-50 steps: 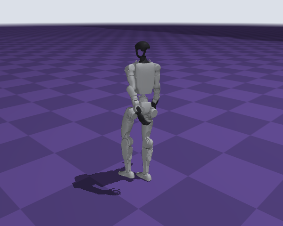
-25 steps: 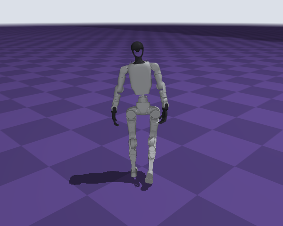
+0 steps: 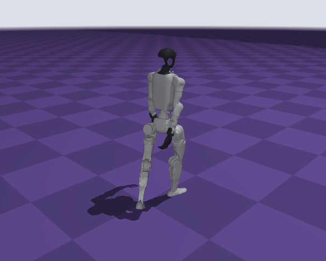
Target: Walk run
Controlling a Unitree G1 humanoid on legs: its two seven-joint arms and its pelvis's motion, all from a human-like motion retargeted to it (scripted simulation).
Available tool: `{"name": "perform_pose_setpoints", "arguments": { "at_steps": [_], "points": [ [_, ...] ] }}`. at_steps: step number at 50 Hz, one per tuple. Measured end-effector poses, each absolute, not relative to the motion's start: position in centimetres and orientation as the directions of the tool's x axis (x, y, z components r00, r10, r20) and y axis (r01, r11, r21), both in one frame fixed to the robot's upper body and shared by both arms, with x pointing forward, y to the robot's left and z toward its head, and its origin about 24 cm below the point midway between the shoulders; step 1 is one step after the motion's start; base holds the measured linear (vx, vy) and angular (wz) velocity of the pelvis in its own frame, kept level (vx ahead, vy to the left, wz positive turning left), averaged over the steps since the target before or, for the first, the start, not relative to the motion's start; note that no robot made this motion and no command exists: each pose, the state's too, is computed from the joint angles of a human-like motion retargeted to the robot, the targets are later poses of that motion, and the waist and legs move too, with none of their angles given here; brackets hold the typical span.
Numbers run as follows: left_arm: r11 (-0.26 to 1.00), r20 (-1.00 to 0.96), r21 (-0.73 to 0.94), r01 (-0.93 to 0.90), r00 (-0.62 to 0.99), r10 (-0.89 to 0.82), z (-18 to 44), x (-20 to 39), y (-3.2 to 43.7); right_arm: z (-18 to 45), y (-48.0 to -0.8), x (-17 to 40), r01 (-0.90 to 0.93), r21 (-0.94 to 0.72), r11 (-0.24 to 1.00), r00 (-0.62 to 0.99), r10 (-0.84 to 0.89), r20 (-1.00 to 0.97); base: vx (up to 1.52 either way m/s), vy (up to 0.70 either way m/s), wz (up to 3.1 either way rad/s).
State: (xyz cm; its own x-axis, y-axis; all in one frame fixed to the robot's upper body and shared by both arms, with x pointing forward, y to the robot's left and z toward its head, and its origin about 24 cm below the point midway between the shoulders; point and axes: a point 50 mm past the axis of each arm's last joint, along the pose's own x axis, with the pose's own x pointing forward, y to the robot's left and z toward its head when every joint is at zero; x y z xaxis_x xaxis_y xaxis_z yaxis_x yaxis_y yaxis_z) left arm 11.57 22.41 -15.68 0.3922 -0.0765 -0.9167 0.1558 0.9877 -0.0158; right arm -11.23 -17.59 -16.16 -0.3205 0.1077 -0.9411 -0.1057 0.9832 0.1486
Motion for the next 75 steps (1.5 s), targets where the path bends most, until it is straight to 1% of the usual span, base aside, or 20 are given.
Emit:
{"name": "perform_pose_setpoints", "arguments": {
  "at_steps": [2, 5, 10, 15, 20, 23, 27, 31, 35, 38, 40, 42, 45, 47, 54, 60, 63, 67, 72, 75],
  "points": [
    [0.963, -0.924, -0.026, 0.269, 0.362, -0.126, -16.2, 10.2, 21.2, -16.0, -17.5, -11.8, -0.075, 0.145, 0.987, -0.33, 0.113, -0.937, 0.65, -0.44, -1.08],
    [0.926, -0.948, -0.043, 0.375, 0.278, -0.157, -16.6, 7.3, 21.4, -16.3, -17.8, -10.8, -0.082, 0.146, 0.986, -0.283, 0.118, -0.952, 0.59, -0.55, -1.66],
    [0.902, -0.993, -0.046, 0.43, 0.077, -0.087, -17.4, 0.4, 21.6, -17.1, -20.2, -5.3, -0.198, 0.081, 0.977, -0.141, 0.053, -0.989, 0.42, -0.36, -2.24],
    [0.949, -0.992, -0.076, 0.307, -0.121, -0.04, -16.9, -7.9, 20.1, -17.2, -22.2, 3.7, -0.404, -0.042, 0.914, 0.109, 0.003, -0.994, 0.48, -0.31, -2.64],
    [0.968, -0.933, -0.231, 0.098, -0.306, -0.192, -15.4, -14.2, 16.6, -15.7, -22.7, 11.4, -0.535, -0.166, 0.828, 0.333, 0.026, -0.943, 0.49, -0.15, -2.83],
    [0.96, -0.905, -0.275, 0.053, -0.352, -0.24, -14.7, -15.8, 15.3, -14.9, -22.4, 14.0, -0.544, -0.22, 0.809, 0.426, 0.041, -0.904, 0.6, -0.07, -1.79],
    [0.954, -0.902, -0.28, 0.106, -0.37, -0.224, -14.7, -16.0, 15.5, -14.9, -22.2, 14.0, -0.479, -0.227, 0.848, 0.477, 0.035, -0.878, 0.6, -0.01, -1.12],
    [0.958, -0.92, -0.238, 0.161, -0.353, -0.169, -15.1, -14.7, 17.4, -16.3, -21.9, 9.7, -0.363, -0.136, 0.922, 0.373, 0.01, -0.928, 0.77, -0.09, -0.45],
    [0.977, -0.945, -0.155, 0.145, -0.31, -0.104, -15.6, -13.1, 18.9, -17.4, -21.4, 1.5, -0.263, 0.011, 0.965, 0.054, 0.026, -0.998, 0.89, -0.06, -0.8],
    [0.994, -0.961, -0.081, 0.079, -0.272, -0.056, -15.9, -12.0, 19.9, -17.1, -20.3, -5.3, -0.209, 0.077, 0.975, -0.187, 0.037, -0.982, 0.91, -0.1, -0.69],
    [0.999, -0.97, -0.035, -0.002, -0.241, -0.034, -16.1, -10.9, 20.6, -16.6, -19.3, -8.6, -0.193, 0.104, 0.976, -0.288, 0.045, -0.957, 0.84, -0.21, -0.82],
    [0.998, -0.98, -0.016, -0.057, -0.199, -0.027, -16.3, -9.4, 21.4, -16.2, -18.5, -10.6, -0.181, 0.143, 0.973, -0.335, 0.075, -0.939, 0.58, -0.22, -1.11],
    [0.998, -0.991, 0.001, -0.065, -0.136, -0.007, -16.7, -6.1, 22.6, -15.9, -17.8, -11.7, -0.188, 0.234, 0.954, -0.362, 0.155, -0.919, 0.48, -0.12, -1.44],
    [1.0, -0.995, 0.019, -0.017, -0.099, 0.017, -16.9, -3.8, 23.1, -15.8, -17.9, -11.9, -0.211, 0.264, 0.941, -0.374, 0.171, -0.912, 0.53, -0.03, -0.69],
    [0.971, -0.988, 0.085, 0.224, 0.143, 0.053, -16.7, 4.5, 24.5, -16.4, -19.4, -9.7, -0.249, 0.129, 0.96, -0.265, 0.061, -0.962, 0.45, -0.04, -0.3],
    [0.933, -0.95, 0.175, 0.313, 0.303, 0.076, -15.7, 9.4, 25.3, -16.9, -18.2, -7.7, -0.148, 0.157, 0.976, -0.19, 0.128, -0.973, 0.51, -0.17, -0.6],
    [0.936, -0.95, 0.16, 0.315, 0.308, 0.059, -15.5, 10.4, 25.0, -17.1, -17.8, -6.9, -0.16, 0.165, 0.973, -0.148, 0.141, -0.979, 0.56, -0.24, -0.73],
    [0.933, -0.967, 0.069, 0.354, 0.254, -0.025, -16.1, 9.8, 23.3, -17.1, -17.7, -6.8, -0.207, 0.142, 0.968, -0.143, 0.113, -0.983, 0.61, -0.28, 0.28],
    [0.881, -0.982, -0.066, 0.468, 0.125, -0.14, -17.1, 5.9, 21.0, -17.0, -18.6, -7.2, -0.239, 0.108, 0.965, -0.153, 0.073, -0.986, 0.73, -0.36, 0.28],
    [0.85, -0.993, -0.088, 0.519, 0.018, -0.113, -17.6, 2.1, 20.2, -17.0, -19.1, -6.8, -0.212, 0.088, 0.973, -0.156, 0.055, -0.986, 0.77, -0.42, -0.79]
  ]
}}
